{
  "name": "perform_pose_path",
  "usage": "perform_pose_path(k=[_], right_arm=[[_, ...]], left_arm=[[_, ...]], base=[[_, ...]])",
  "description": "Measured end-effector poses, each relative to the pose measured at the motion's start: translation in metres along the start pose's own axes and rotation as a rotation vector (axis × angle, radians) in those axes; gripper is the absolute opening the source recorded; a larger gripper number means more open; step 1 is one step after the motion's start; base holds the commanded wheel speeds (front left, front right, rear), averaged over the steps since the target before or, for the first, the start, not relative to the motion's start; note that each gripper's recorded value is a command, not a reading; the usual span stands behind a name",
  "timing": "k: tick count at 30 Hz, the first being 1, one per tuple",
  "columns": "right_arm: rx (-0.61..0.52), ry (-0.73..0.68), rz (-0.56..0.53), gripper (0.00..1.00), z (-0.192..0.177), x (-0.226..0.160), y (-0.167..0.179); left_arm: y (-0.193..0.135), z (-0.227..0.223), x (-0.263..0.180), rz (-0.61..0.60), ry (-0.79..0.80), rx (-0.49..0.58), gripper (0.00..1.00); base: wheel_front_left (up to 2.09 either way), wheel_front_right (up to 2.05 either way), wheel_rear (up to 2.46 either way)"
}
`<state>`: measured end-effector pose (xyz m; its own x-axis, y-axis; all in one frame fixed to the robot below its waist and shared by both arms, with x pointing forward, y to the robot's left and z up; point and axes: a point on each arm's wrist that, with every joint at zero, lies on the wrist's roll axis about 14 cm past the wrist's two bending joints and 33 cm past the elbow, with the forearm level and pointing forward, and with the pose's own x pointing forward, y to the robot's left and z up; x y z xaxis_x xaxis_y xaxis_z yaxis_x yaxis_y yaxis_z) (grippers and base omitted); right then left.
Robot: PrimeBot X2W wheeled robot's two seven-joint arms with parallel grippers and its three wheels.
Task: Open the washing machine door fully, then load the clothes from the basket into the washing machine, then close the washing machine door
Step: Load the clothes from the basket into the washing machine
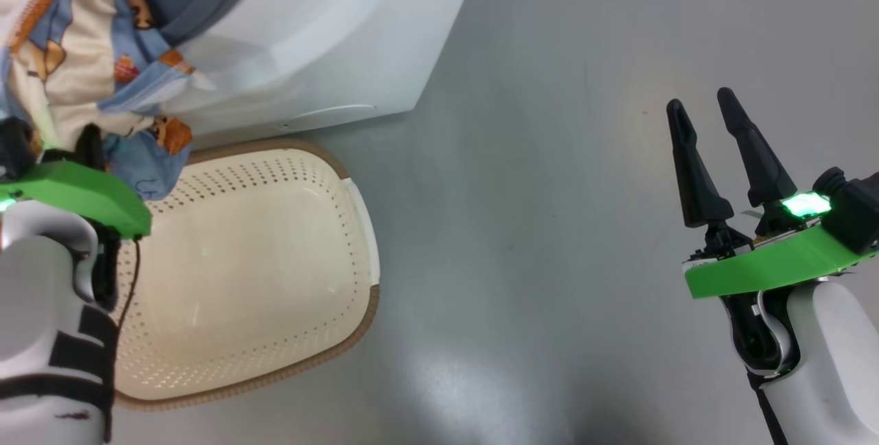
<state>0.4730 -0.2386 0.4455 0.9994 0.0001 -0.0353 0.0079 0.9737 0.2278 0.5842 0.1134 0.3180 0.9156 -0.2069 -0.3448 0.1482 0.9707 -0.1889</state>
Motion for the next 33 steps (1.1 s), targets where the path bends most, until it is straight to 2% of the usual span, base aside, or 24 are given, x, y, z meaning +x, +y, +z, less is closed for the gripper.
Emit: perform_pose_path(k=[8,14,17,25,33], right_arm=[[0.013,-0.011,0.026,1.0,0.002,0.004,0.01],[0.017,-0.015,0.034,1.0,0.004,0.005,0.013],[0.016,-0.011,0.033,1.0,0.002,0.005,0.012],[0.008,0.019,0.015,1.0,-0.009,0.003,0.005],[-0.013,0.048,-0.033,1.0,-0.018,-0.002,-0.013]], left_arm=[[-0.011,0.036,-0.017,-0.032,-0.138,0.004,0.0],[-0.02,0.079,-0.022,-0.056,-0.277,0.021,0.0],[-0.027,0.085,-0.019,-0.071,-0.297,0.018,0.0],[-0.031,0.134,0.024,-0.078,-0.354,0.019,0.0],[-0.015,0.14,0.076,-0.032,-0.241,0.015,0.0]], base=[[0.0,0.0,0.0],[0.0,0.0,0.0],[0.0,0.0,0.0],[0.0,0.0,0.0],[0.0,0.0,0.0]])
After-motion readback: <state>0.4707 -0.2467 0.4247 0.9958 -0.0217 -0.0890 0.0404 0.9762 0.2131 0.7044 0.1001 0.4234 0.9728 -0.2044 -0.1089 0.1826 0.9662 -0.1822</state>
